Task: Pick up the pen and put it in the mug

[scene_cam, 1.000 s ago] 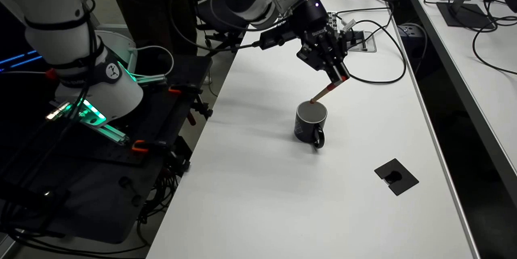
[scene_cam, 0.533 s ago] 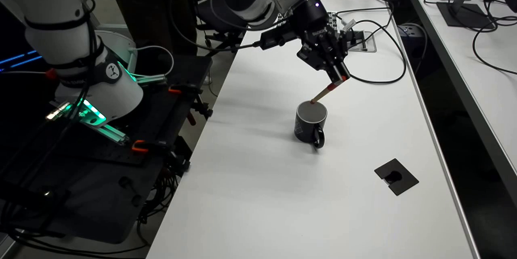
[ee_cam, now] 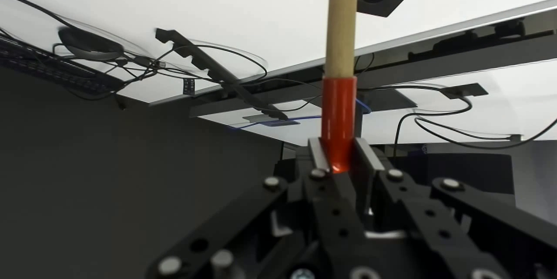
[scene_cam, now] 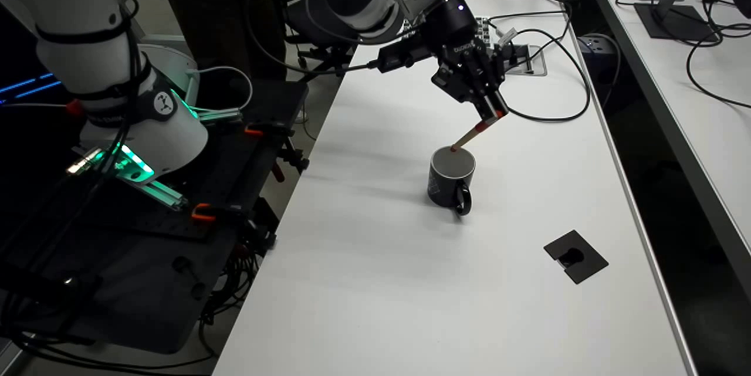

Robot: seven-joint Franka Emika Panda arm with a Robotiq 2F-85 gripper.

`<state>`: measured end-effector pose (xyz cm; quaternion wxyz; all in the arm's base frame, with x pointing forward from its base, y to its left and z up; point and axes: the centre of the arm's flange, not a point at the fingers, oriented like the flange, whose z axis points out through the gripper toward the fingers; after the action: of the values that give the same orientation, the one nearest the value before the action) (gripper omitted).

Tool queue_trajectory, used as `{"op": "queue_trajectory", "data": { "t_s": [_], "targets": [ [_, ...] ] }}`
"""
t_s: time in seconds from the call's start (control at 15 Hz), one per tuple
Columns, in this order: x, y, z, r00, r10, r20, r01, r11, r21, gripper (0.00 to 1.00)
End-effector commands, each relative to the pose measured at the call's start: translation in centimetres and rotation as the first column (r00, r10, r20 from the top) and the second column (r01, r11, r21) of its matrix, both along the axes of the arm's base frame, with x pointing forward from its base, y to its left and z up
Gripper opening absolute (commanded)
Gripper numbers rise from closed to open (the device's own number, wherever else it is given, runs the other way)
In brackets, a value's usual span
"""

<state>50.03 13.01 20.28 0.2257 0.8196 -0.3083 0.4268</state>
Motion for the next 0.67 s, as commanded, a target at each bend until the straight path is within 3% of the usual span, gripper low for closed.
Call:
{"op": "queue_trajectory", "data": {
  "t_s": [0.0,0.07,0.13,0.27,0.6],
  "targets": [
    [-0.01,-0.03,0.00,1.000,0.001,-0.001,-0.001,1.000,-0.001,0.05],
    [0.00,-0.06,-0.02,1.000,-0.010,-0.010,0.010,1.000,0.003,0.05],
    [0.01,-0.05,-0.06,1.000,0.000,-0.012,0.000,1.000,0.003,0.44],
    [-0.03,-0.25,-0.22,1.000,-0.001,-0.013,0.001,1.000,0.007,0.51],
    [-0.04,0.49,0.13,1.000,-0.010,-0.010,0.010,1.000,0.018,0.89]
  ]
}}
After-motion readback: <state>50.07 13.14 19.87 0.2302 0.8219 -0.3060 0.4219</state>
